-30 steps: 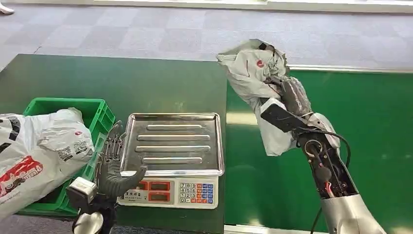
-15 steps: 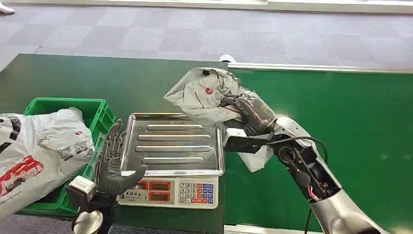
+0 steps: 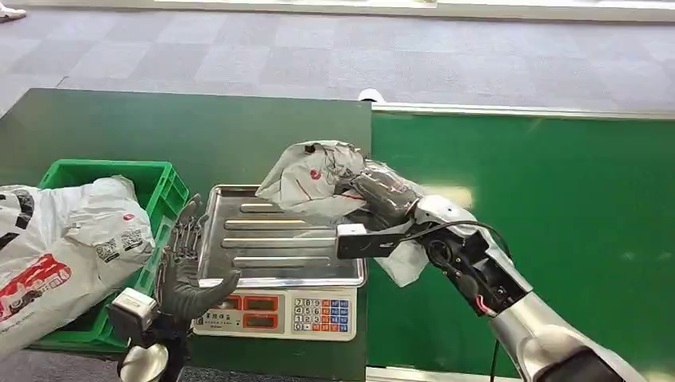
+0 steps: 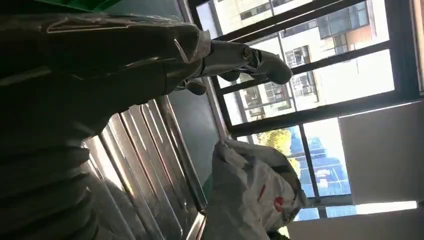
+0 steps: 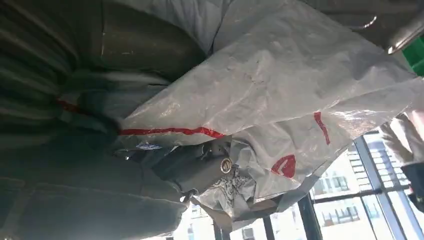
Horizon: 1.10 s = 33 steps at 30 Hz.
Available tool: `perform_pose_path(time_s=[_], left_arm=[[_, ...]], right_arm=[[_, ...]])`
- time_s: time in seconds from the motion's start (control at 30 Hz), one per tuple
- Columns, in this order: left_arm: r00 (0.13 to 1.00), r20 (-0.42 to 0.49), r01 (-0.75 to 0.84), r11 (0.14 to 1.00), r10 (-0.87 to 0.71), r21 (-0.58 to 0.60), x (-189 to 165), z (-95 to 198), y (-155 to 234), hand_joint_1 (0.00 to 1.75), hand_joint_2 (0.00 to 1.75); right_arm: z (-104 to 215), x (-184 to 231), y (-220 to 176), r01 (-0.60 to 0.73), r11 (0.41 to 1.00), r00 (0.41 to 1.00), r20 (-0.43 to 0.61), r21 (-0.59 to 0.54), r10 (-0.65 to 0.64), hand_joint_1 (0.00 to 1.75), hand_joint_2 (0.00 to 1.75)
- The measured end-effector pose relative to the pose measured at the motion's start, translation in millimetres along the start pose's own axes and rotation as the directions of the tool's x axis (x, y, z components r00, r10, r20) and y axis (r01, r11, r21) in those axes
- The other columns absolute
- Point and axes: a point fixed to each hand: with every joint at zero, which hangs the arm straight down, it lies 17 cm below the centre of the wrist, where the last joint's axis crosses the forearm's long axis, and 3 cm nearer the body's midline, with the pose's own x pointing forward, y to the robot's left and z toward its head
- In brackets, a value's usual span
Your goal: Moved the parcel from conveyor to table for the left to box.
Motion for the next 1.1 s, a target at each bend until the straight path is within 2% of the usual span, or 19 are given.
perform_pose_path(time_s=[0.23, 0.33, 0.63, 0.67, 0.7, 0.77, 1.0, 1.03, 1.07, 1.1], left_arm=[[1.000, 0.008, -0.011, 1.000, 0.012, -0.014, 0, -5, -4, 0.00, 1.75], [1.000, 0.011, -0.017, 1.000, 0.017, -0.022, 1, -7, -6, 0.00, 1.75], [0.999, 0.008, -0.049, 0.997, 0.049, -0.053, -1, -7, -16, 0.00, 1.75], [0.999, 0.007, -0.052, 0.997, 0.052, -0.056, -2, -7, -18, 0.00, 1.75], [0.998, 0.006, -0.054, 0.997, 0.055, -0.060, -2, -7, -19, 0.00, 1.75], [0.998, 0.010, -0.059, 0.996, 0.060, -0.069, -2, -11, -23, 0.00, 1.75], [0.996, 0.022, -0.078, 0.992, 0.081, -0.097, 0, -22, -34, 0.00, 1.75], [0.996, 0.022, -0.079, 0.992, 0.082, -0.099, 0, -22, -35, 0.00, 1.75], [0.996, 0.020, -0.081, 0.992, 0.083, -0.101, -1, -22, -36, 0.00, 1.75], [0.996, 0.019, -0.082, 0.991, 0.084, -0.103, -1, -22, -36, 0.00, 1.75]], right_arm=[[-17, -5, 14, -0.089, 0.994, 0.996, -0.022, 0.063, 0.091, 1.75, 1.75], [-29, 4, 24, -0.139, 0.987, 0.990, 0.007, 0.079, 0.139, 1.75, 1.75], [-50, 29, 56, -0.154, 0.983, 0.987, 0.062, 0.104, 0.148, 1.75, 1.75], [-51, 31, 57, -0.153, 0.983, 0.987, 0.068, 0.102, 0.146, 1.57, 1.75], [-51, 32, 59, -0.151, 0.983, 0.987, 0.072, 0.100, 0.144, 1.59, 1.75], [-53, 33, 61, -0.150, 0.984, 0.987, 0.072, 0.096, 0.143, 1.75, 1.75], [-57, 40, 69, -0.141, 0.986, 0.987, 0.085, 0.091, 0.134, 1.73, 1.75], [-57, 40, 70, -0.139, 0.986, 0.988, 0.083, 0.096, 0.131, 1.26, 1.75], [-56, 39, 73, -0.139, 0.985, 0.988, 0.079, 0.106, 0.131, 0.28, 1.75], [-56, 37, 76, -0.142, 0.983, 0.989, 0.069, 0.120, 0.134, 0.28, 1.75]])
